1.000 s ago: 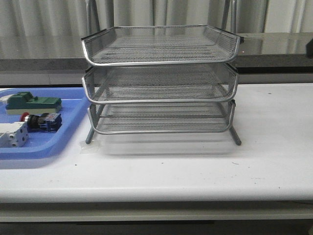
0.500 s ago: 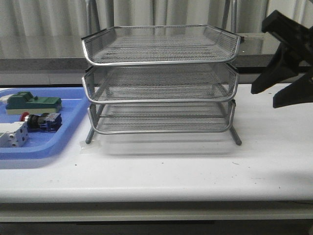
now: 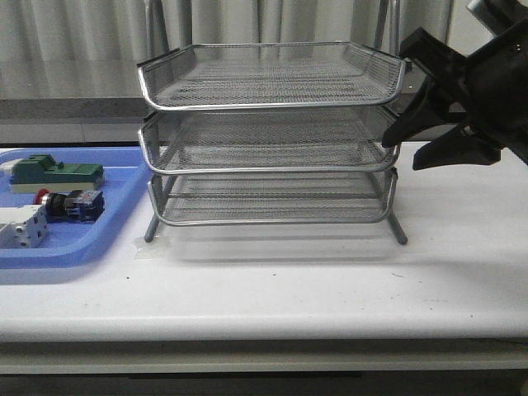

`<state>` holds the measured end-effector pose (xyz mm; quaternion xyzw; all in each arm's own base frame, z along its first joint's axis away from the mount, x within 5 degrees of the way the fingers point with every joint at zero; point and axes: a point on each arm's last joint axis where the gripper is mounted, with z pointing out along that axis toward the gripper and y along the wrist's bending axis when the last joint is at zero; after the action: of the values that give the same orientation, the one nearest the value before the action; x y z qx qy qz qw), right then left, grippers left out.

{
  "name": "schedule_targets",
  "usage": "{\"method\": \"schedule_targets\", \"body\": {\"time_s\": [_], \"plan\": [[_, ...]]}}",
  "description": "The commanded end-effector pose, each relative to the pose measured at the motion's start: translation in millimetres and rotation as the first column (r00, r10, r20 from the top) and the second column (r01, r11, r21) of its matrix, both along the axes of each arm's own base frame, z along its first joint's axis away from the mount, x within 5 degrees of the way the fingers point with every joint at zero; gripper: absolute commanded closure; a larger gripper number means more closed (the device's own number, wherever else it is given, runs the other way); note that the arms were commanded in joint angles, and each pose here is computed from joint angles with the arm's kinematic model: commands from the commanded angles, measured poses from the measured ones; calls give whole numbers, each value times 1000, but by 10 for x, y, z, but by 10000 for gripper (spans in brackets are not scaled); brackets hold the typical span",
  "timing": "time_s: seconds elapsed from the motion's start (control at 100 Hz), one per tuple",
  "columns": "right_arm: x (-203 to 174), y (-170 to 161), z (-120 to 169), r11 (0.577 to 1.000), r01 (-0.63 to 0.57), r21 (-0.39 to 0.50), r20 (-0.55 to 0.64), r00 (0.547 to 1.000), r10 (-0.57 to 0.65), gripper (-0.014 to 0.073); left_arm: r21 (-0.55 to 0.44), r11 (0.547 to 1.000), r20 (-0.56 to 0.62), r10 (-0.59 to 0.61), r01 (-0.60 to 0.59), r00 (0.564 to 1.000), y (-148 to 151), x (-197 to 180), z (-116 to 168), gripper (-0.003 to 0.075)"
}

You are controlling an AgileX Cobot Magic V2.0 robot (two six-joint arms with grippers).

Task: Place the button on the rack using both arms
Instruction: 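Hook the right gripper on the middle mesh tray and pull it outward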

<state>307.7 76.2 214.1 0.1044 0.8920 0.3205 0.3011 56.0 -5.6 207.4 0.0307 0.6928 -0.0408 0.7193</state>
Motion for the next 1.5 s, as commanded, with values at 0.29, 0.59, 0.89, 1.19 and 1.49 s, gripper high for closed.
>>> {"method": "schedule_targets", "body": {"time_s": [0.29, 0.59, 0.89, 1.19, 1.49], "plan": [[251, 100, 85, 996, -54, 66, 26, 998, 52, 255, -22, 1000, 75, -5, 7, 997, -3, -15, -22, 741], [261, 104, 63, 996, -56, 67, 20, 998, 54, 376, -22, 1000, 75, -5, 7, 997, -3, -15, -22, 741], [251, 117, 66, 994, -71, 77, 16, 997, 70, 571, -22, 1000, 75, -5, 7, 997, -3, -15, -22, 741], [121, 118, -61, 992, -117, 55, -32, 992, 119, 571, -22, 1000, 75, -5, 7, 997, -3, -15, -22, 741], [-254, 65, -80, 990, -141, 18, -45, 989, 141, 571, -22, 1000, 75, -5, 7, 997, -3, -15, -22, 741]]}}
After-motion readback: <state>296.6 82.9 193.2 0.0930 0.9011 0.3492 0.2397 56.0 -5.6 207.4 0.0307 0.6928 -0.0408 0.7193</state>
